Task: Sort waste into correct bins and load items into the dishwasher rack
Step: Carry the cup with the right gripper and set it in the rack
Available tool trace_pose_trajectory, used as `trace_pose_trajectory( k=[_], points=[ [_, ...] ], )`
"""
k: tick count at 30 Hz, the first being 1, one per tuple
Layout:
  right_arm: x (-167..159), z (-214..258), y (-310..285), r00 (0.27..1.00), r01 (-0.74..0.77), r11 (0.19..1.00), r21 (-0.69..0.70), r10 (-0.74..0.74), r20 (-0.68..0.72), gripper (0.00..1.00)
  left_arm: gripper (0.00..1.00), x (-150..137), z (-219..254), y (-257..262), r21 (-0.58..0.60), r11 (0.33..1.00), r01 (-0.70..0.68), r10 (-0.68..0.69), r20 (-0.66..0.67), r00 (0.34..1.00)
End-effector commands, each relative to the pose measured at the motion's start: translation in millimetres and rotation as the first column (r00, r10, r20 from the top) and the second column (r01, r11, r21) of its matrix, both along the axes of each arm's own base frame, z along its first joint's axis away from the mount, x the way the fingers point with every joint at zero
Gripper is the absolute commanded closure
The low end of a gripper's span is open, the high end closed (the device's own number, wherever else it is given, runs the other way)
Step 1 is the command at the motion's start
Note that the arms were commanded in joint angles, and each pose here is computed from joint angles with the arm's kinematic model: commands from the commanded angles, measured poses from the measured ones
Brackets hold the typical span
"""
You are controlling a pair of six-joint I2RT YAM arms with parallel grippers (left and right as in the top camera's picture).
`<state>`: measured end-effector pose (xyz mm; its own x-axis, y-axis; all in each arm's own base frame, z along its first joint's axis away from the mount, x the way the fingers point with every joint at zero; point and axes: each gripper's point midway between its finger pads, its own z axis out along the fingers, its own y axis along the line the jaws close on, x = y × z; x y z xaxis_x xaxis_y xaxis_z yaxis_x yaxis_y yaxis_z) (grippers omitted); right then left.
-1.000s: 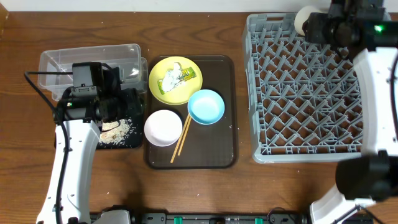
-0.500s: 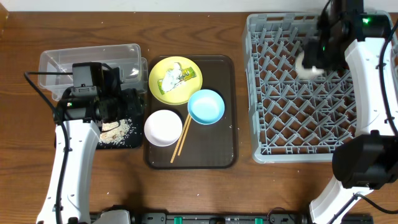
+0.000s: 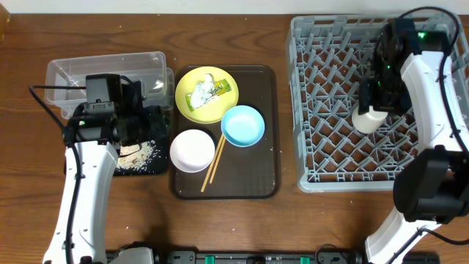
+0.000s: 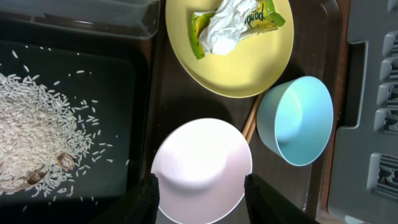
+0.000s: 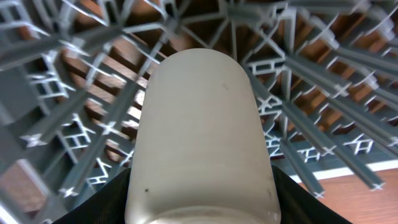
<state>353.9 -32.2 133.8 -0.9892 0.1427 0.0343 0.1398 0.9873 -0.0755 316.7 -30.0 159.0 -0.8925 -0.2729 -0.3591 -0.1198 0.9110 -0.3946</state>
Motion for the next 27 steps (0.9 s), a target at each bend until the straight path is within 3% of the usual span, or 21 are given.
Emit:
trace_pose_trajectory(
  k=[1,13,22,27],
  points=[
    [-4,0,-16,0.998,0.055,0.998,-0.026,-0.055,0.006,0.99,0.53,1,6,2,0.011,1.0,0.001,-0.001,0.019,1.0],
    [-1,1,-19,0.997,0.071,0.997,-0.013,-0.07,0.024,0.99,0.52,1,6,2,0.011,1.0,0.001,-0.001,0.019,1.0],
    [9,47,-27,0.977,0.072,0.997,0.006,-0.072,0.2,0.99,0.52,1,6,2,0.011,1.0,0.001,-0.001,0.019,1.0],
    [4,48,-41,0.973,0.11,0.994,0.004,-0.109,0.202,0.99,0.52,1,6,2,0.011,1.0,0.001,-0.001,0.019,1.0]
  ],
)
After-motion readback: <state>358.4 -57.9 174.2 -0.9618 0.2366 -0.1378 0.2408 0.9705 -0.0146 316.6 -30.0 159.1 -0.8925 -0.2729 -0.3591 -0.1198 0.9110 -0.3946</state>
